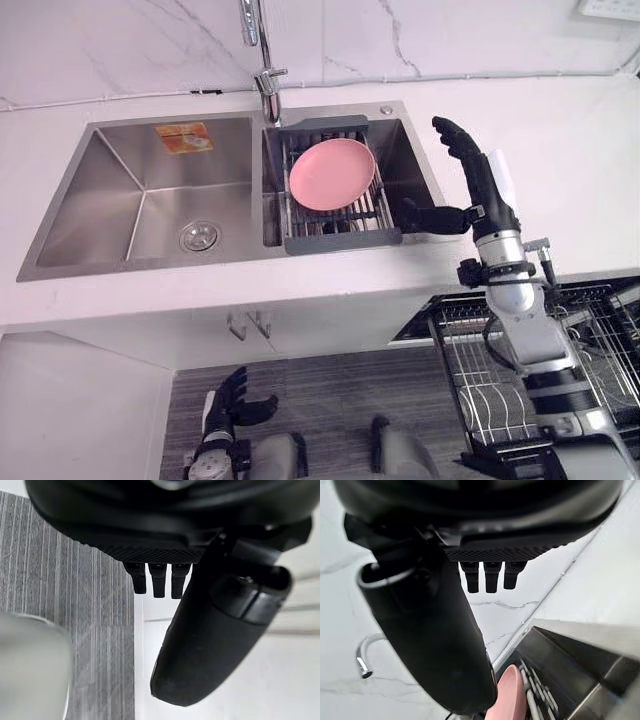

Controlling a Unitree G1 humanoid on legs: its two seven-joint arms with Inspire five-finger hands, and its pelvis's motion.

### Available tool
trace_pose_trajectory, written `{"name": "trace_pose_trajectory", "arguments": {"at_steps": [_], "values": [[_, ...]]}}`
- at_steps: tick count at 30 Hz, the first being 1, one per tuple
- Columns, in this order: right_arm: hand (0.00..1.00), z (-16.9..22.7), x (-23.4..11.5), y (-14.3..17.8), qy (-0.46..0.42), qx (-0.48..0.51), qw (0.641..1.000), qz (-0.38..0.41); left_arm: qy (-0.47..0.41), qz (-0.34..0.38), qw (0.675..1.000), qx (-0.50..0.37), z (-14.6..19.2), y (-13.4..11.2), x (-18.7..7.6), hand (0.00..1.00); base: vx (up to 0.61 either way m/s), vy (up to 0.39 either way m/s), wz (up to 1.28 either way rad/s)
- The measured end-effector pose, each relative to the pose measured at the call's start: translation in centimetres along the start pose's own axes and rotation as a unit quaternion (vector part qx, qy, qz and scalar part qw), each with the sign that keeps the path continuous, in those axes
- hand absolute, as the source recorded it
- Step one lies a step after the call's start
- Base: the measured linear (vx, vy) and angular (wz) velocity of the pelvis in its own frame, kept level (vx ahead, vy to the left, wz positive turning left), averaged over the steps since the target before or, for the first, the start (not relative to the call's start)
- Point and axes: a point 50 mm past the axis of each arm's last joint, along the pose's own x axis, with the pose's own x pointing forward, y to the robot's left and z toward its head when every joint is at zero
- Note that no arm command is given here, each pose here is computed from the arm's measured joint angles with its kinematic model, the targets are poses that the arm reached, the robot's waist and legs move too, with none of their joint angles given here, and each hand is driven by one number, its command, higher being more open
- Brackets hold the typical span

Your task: Walk over to the sink, pick up the cup, carry it to the dishwasher, place the cup inside the dishwasher, then close the dishwasher door

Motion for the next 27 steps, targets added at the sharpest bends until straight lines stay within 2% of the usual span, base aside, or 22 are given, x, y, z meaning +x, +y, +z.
{"name": "trace_pose_trajectory", "arguments": {"at_steps": [5,14,22,27], "values": [[0.9,-0.1,0.9,-0.3,-0.003,-0.027,0.999,0.022,0.01,-0.007,1.0,0.005,-0.5,-0.3,-0.1,0.9,0.13,-0.055,0.18],[0.9,-0.3,2.3,1.1,-0.006,-0.07,0.995,0.075,0.023,-0.013,1.0,0.018,-1.1,-0.2,-0.2,0.9,0.05,0.033,0.21],[0.9,-4.3,2.0,1.9,0.08,-0.146,0.979,0.119,0.021,-0.015,0.999,0.024,-1.1,-0.3,-0.1,0.9,-0.04,0.027,0.15],[0.9,-4.5,2.5,1.8,0.081,-0.185,0.971,0.127,0.022,-0.015,0.999,0.024,-1.1,-0.3,-0.1,0.9,-0.08,-0.005,0.07]]}}
